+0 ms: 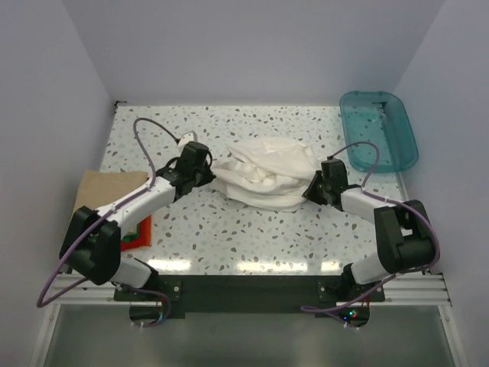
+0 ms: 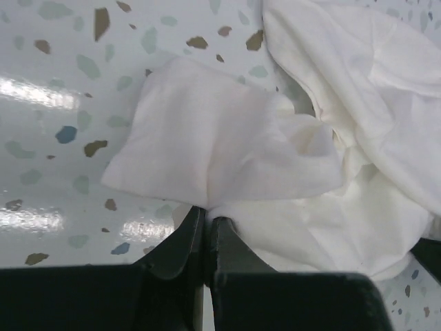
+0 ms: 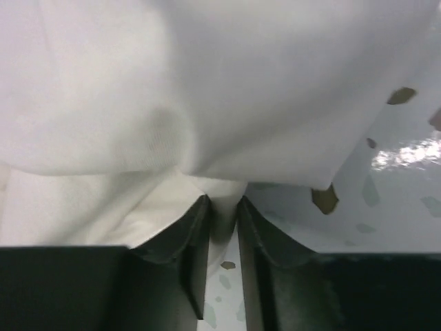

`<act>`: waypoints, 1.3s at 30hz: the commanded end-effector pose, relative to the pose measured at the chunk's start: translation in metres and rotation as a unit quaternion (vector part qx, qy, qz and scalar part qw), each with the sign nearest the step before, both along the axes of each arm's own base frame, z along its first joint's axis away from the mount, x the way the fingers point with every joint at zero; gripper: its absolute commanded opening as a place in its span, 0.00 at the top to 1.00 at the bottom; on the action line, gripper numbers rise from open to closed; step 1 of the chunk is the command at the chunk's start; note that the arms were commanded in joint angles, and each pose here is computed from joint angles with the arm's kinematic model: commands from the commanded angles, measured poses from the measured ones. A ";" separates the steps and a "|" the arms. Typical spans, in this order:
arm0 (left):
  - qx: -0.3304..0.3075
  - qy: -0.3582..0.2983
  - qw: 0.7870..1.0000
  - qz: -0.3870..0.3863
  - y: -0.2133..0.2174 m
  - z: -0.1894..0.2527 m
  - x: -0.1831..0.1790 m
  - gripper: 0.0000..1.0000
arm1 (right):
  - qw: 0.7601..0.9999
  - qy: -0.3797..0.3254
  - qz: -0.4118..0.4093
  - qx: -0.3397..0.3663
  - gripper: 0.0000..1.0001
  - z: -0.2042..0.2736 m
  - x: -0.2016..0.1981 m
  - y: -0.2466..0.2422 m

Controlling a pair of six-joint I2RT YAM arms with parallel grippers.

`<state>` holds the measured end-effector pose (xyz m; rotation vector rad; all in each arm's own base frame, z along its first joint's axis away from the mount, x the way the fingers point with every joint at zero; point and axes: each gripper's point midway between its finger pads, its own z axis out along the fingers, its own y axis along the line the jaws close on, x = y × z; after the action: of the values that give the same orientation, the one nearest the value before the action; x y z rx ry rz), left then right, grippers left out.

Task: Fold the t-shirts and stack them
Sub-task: Flatten the tshirt out

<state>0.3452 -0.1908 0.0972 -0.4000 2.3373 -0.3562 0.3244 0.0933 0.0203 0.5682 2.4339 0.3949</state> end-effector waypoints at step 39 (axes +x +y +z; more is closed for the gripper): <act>0.029 0.079 0.992 0.096 0.075 -0.063 -0.095 0.48 | 0.996 -0.073 0.049 -0.030 0.78 0.097 -0.024 0.001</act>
<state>0.2257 -0.1165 0.0177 -0.6364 2.5261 -0.1937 0.2938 0.0982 0.1064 0.4006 2.3677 0.4104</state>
